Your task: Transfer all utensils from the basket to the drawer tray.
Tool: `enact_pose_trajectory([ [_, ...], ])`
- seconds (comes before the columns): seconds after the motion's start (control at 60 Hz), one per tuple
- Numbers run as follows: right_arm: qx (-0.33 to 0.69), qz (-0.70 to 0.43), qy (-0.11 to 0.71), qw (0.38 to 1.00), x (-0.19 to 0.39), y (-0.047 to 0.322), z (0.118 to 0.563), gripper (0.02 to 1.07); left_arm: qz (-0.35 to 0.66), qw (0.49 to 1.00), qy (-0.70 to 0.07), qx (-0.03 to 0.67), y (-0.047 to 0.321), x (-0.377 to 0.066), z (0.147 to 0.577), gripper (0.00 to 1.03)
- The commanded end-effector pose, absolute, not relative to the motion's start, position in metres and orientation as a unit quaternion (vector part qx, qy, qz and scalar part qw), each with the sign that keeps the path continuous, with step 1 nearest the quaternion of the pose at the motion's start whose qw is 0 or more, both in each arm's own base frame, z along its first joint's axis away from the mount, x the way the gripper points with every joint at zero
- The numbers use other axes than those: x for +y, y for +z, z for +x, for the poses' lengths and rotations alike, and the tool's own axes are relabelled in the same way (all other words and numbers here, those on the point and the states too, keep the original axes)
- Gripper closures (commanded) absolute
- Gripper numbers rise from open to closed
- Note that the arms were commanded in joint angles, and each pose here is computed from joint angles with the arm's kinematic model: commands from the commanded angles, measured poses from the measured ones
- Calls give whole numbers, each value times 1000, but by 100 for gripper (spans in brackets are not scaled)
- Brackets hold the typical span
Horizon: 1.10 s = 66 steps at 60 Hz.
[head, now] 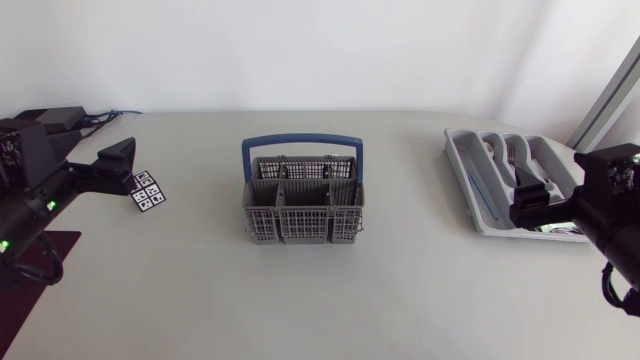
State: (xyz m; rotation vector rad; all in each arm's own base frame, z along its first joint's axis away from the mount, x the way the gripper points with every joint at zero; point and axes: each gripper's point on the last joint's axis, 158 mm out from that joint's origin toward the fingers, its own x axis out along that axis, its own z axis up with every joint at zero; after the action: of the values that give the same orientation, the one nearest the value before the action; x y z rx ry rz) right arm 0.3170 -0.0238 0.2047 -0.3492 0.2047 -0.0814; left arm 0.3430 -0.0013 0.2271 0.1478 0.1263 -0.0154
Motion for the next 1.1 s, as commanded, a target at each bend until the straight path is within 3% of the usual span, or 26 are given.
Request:
enact_pose_trajectory([
  [0.0,96,-165,-57,980,-30,198,311,6,55,997,4,52,223,4,335,4],
  [0.2,48,-163,-75,983,-34,198,294,6,44,998,13,38,214,8,321,4],
  [1.083,29,-17,-12,999,-5,155,257,6,29,999,12,30,165,7,279,6],
])
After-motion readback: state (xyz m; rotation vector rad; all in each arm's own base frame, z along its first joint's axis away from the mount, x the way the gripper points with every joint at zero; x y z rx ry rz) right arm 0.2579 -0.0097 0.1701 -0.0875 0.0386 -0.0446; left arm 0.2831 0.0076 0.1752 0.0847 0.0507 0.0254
